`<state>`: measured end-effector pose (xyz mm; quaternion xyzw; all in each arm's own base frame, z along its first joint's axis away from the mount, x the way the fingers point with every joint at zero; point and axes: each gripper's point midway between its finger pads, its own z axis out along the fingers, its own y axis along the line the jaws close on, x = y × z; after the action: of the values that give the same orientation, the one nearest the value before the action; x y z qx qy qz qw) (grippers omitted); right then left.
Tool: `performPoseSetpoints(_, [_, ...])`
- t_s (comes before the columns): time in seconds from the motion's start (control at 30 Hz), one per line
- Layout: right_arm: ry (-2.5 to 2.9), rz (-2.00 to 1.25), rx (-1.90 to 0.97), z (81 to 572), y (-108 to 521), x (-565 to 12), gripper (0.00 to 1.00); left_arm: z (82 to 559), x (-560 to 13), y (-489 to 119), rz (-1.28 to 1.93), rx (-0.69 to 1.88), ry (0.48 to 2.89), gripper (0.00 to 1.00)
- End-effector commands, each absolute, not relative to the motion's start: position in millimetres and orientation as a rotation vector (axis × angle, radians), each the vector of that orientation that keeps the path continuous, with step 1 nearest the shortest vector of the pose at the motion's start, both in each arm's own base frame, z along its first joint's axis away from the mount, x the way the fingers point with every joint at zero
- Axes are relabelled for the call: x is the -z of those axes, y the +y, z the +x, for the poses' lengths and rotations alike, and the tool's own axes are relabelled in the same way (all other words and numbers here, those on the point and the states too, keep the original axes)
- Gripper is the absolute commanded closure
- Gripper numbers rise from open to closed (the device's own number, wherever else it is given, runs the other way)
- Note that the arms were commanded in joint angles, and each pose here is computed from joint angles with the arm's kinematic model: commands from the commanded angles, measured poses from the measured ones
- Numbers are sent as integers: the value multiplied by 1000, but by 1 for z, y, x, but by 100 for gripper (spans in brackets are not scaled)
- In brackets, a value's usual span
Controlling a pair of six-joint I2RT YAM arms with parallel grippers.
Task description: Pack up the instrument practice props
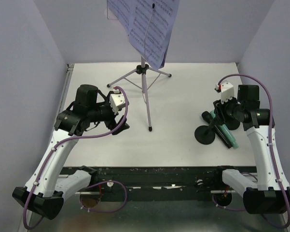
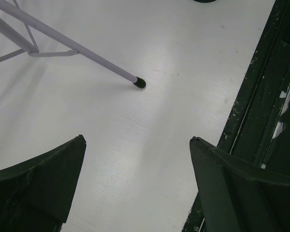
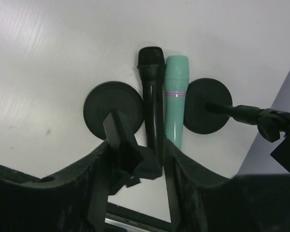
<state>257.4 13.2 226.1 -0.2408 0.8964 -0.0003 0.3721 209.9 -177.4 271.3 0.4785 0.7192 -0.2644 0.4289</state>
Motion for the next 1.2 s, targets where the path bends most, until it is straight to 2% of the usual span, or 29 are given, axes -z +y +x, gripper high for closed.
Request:
performPoseSetpoints(0.0, [2365,-640,10,249,5,-208,32,212,-273,-179,1186,658,1781,1])
performPoseSetpoints(0.07, [2333,-634,-36,250,12,-217,18,218,-273,-177,1155,628,1790,1])
performPoseSetpoints(0.1, [2313,-632,-63,251,17,-223,14,220,-274,-175,1137,613,1796,1])
performPoseSetpoints(0.23, [2228,-584,-138,256,30,-257,6,229,-276,-175,1106,585,1791,1])
performPoseSetpoints(0.33, [2154,-556,-204,259,42,-287,5,237,-281,-176,1073,568,1770,1])
performPoseSetpoints(0.57, [1939,-597,-385,260,76,-339,5,270,-300,-193,1166,521,1508,3])
performPoseSetpoints(0.73, [1783,-635,-466,271,98,-372,14,312,-305,-202,1249,583,1540,19])
performPoseSetpoints(0.8, [1752,-687,-476,274,115,-378,19,331,-306,-200,1239,589,1554,21])
performPoseSetpoints(1.17, [1753,-843,-599,296,211,-341,29,434,-268,-177,1232,392,1528,21])
